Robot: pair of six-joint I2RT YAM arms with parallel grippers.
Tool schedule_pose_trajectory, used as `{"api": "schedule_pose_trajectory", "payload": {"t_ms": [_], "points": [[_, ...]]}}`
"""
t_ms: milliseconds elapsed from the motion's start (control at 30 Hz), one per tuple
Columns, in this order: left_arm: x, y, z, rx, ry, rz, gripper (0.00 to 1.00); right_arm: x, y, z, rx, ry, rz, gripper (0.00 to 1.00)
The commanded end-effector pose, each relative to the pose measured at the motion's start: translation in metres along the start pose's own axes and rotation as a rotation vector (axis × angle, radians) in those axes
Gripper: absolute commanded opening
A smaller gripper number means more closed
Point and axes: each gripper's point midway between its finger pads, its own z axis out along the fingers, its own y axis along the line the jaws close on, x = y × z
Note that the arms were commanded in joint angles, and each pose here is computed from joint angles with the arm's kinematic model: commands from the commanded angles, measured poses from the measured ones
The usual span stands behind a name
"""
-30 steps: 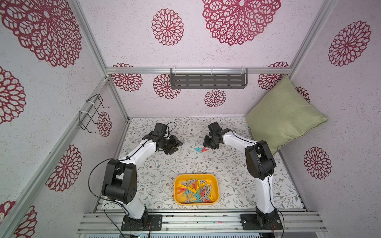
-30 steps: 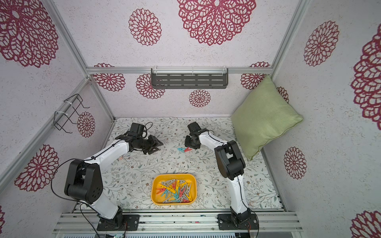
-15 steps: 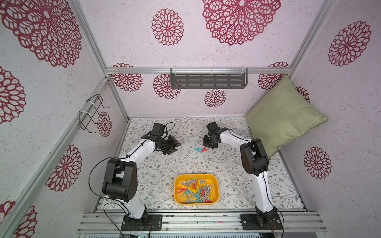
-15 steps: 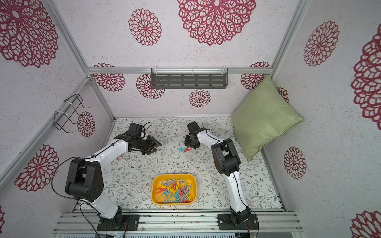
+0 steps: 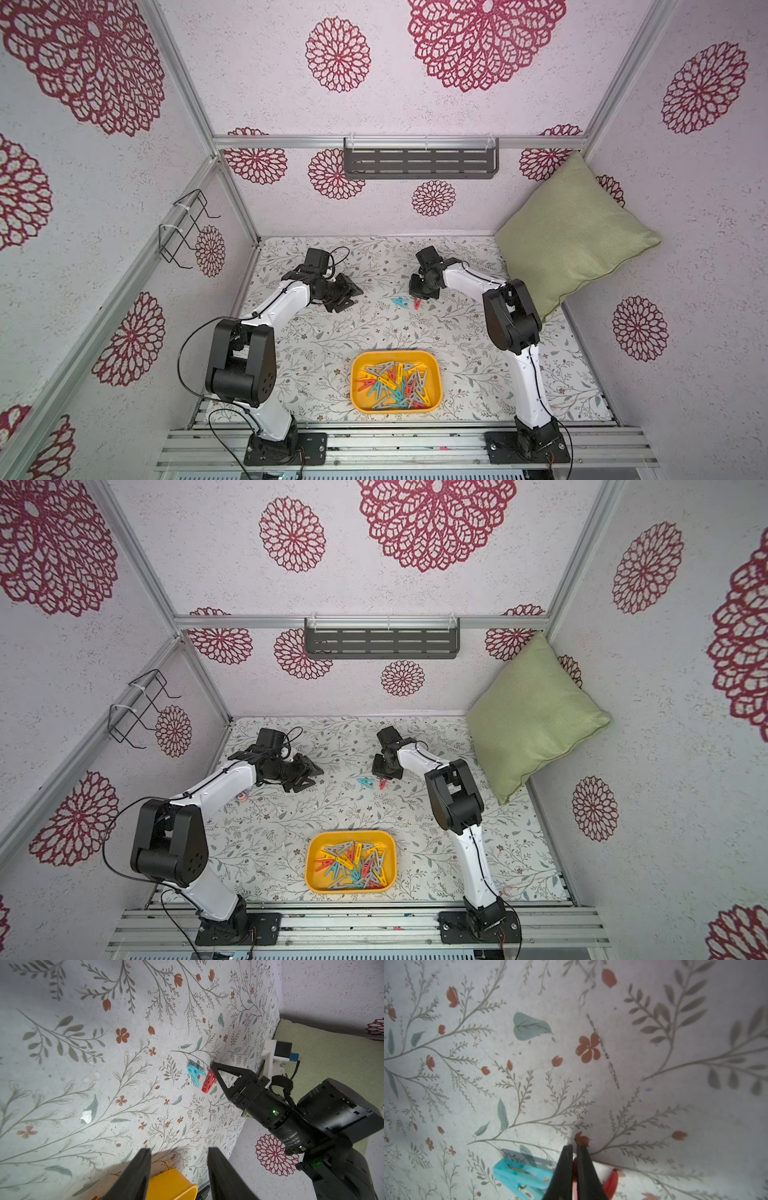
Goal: Put the clothespins into the storage box
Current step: Pick up the clothespin from the center of the board.
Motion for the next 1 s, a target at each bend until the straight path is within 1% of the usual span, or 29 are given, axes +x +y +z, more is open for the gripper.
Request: {"api": "schedule_pose_trajectory", "payload": {"t_ms": [0, 167, 267, 400, 500, 700, 833, 967], "points": [[-0.004, -0.004, -0.004, 0.012, -0.012, 0.019, 0.51, -0.006, 0.0, -0.018, 0.007, -0.022, -0.025, 0.08], [-0.001, -0.004, -0.009, 0.017, -0.02, 0.02, 0.51, -0.016, 0.012, -0.04, -0.028, -0.061, -0.063, 0.04], [0.002, -0.003, -0.012, 0.018, -0.023, 0.019, 0.51, -0.017, 0.021, -0.057, -0.061, -0.08, -0.09, 0.04], [0.007, -0.001, -0.015, 0.02, -0.03, 0.017, 0.51, -0.007, 0.036, -0.078, -0.11, -0.083, -0.147, 0.04], [0.009, -0.001, -0.018, 0.027, -0.037, 0.015, 0.51, 0.008, 0.047, -0.092, -0.131, -0.081, -0.204, 0.03], [0.013, 0.003, -0.021, 0.035, -0.049, -0.002, 0.51, 0.053, 0.078, -0.116, -0.205, -0.059, -0.358, 0.03], [0.016, 0.01, -0.022, 0.029, -0.059, -0.019, 0.51, 0.102, 0.11, -0.131, -0.277, -0.023, -0.526, 0.03], [0.02, 0.017, -0.024, 0.012, -0.067, -0.026, 0.51, 0.153, 0.13, -0.144, -0.349, 0.025, -0.649, 0.03]]}}
